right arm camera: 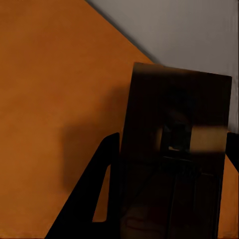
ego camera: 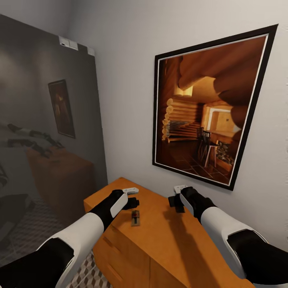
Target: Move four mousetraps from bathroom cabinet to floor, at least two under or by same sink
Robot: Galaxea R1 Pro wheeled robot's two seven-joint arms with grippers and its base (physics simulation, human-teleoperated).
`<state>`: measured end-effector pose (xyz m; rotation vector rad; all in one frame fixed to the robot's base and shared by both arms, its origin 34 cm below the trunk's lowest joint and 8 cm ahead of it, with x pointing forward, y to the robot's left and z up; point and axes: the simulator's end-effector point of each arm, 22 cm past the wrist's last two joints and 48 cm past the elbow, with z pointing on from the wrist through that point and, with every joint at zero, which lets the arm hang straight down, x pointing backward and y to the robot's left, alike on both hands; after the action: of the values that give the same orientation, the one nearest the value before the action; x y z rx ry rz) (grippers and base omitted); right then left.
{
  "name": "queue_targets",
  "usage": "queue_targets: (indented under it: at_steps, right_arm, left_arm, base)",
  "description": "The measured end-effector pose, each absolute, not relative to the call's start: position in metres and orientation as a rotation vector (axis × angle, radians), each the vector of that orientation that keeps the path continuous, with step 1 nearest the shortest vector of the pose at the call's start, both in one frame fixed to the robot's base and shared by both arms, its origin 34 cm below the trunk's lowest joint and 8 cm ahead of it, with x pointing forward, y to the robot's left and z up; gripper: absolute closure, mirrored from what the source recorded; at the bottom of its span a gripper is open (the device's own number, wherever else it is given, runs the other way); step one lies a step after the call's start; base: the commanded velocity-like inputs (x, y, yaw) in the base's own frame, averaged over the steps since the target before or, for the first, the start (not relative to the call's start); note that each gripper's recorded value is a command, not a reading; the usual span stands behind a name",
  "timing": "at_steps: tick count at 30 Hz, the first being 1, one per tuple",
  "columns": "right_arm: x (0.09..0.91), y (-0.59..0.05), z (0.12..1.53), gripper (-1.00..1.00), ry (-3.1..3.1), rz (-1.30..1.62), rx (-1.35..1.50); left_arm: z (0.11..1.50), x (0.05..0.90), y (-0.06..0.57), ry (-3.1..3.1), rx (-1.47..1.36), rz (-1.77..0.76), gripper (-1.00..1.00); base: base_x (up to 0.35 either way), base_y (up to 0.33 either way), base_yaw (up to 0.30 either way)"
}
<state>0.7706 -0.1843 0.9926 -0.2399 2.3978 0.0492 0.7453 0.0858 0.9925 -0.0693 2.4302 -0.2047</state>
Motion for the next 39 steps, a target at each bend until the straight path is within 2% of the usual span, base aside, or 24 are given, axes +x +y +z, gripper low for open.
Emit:
queue_targets:
  at_steps: [39]
  right_arm:
    - [0.7703,-0.1853,0.9922,1.0,2.399,0.046,-0.241]
  left_arm:
    - [0.9931,0.7458,0.0871,2.428,-0.07,-0.196,-1.0]
  base:
    - [-0.001,-0.002,0.0]
